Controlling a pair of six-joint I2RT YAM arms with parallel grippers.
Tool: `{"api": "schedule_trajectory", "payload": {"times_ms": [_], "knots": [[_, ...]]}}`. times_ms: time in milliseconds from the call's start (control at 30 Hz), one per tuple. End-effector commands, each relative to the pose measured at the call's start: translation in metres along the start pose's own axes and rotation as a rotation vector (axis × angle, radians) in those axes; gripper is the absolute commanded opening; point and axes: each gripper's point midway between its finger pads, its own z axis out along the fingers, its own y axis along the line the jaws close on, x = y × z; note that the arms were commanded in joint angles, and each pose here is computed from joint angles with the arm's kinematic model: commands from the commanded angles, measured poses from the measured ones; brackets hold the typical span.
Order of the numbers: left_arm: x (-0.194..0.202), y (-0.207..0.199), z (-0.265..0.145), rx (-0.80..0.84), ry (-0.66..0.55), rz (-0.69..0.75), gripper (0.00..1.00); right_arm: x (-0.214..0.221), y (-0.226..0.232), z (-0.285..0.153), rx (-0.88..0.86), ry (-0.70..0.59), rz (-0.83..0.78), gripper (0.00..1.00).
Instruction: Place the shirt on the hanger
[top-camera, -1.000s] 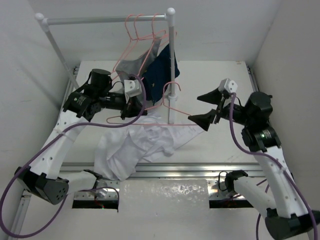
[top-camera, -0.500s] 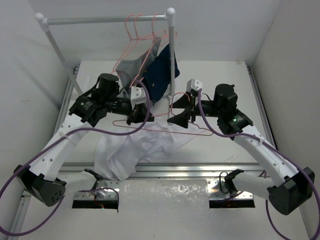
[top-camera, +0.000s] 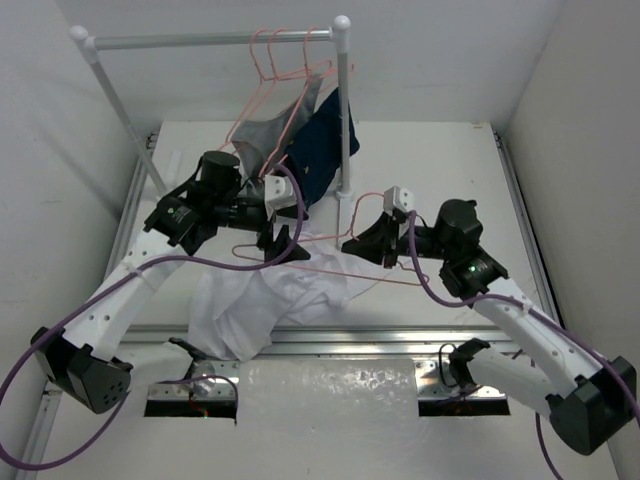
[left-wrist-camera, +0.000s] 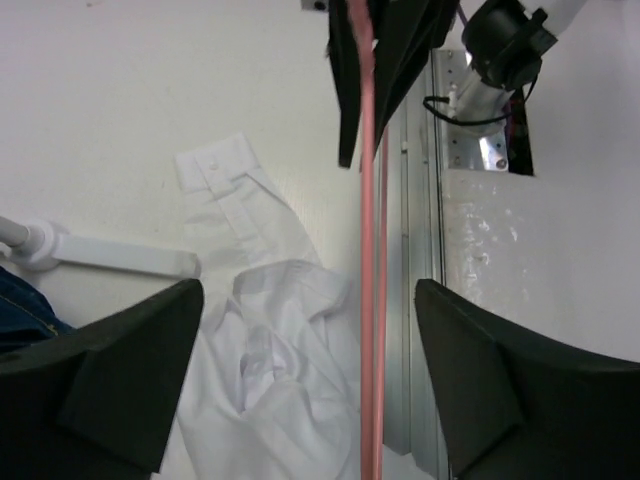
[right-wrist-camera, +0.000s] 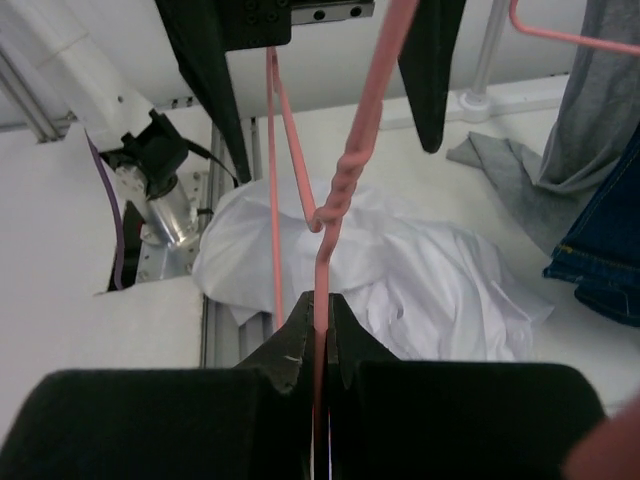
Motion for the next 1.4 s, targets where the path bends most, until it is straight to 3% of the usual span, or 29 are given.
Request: {"api": "schedule_trajectory", "payload": {"times_ms": [0, 167, 300, 400, 500, 567, 700, 800, 833, 967, 1100, 1167, 1200, 1233, 1300, 1367], "knots": [[0.005, 0.002, 0.0, -0.02, 0.003, 0.022, 0.92, 0.01, 0.008, -0.011, 0.013, 0.015, -0.067, 0.0], [-0.006, 0.026, -0.018, -0.213, 0.022, 0.048, 0.99, 0.046, 0.006, -0.033, 0.149, 0.094, -0.039, 0.0], [-0.027, 0.05, -0.048, -0.425, 0.037, 0.02, 1.0, 0.049, -0.002, -0.044, 0.247, 0.105, -0.026, 0.0], [-0.016, 0.066, -0.078, -0.554, 0.114, -0.035, 1.0, 0.045, -0.021, -0.058, 0.405, 0.129, -0.005, 0.0], [0.038, 0.07, -0.097, -0.579, 0.335, -0.12, 0.91, 0.049, -0.028, -0.073, 0.501, 0.173, 0.029, 0.0], [0.095, 0.051, -0.097, -0.482, 0.531, -0.191, 0.88, 0.048, -0.031, -0.078, 0.538, 0.178, 0.029, 0.0], [0.165, 0.023, -0.098, -0.365, 0.722, -0.239, 0.88, 0.047, -0.036, -0.085, 0.59, 0.189, 0.036, 0.0], [0.202, 0.008, -0.096, -0.326, 0.784, -0.216, 0.98, 0.045, -0.042, -0.09, 0.635, 0.202, 0.039, 0.0], [0.205, 0.021, -0.095, -0.379, 0.778, -0.178, 0.99, 0.045, -0.043, -0.09, 0.64, 0.207, 0.041, 0.0], [0.252, 0.024, -0.088, -0.401, 0.864, -0.199, 1.0, 0.046, -0.039, -0.086, 0.609, 0.204, 0.045, 0.0], [0.272, 0.02, -0.069, -0.355, 0.844, -0.257, 1.0, 0.048, -0.042, -0.089, 0.628, 0.213, 0.043, 0.0], [0.288, 0.038, -0.079, -0.477, 0.908, -0.235, 0.79, 0.045, -0.041, -0.088, 0.624, 0.201, 0.032, 0.0], [0.294, 0.055, -0.094, -0.584, 0.98, -0.206, 0.3, 0.044, -0.04, -0.087, 0.614, 0.194, 0.031, 0.0], [0.293, 0.066, -0.103, -0.652, 1.005, -0.193, 0.02, 0.042, -0.039, -0.087, 0.61, 0.189, 0.026, 0.0], [0.275, 0.087, -0.124, -0.793, 0.985, -0.162, 0.0, 0.041, -0.037, -0.087, 0.603, 0.189, 0.025, 0.0], [0.225, 0.114, -0.15, -0.945, 0.863, -0.11, 0.0, 0.04, -0.035, -0.086, 0.59, 0.183, 0.021, 0.0]]}}
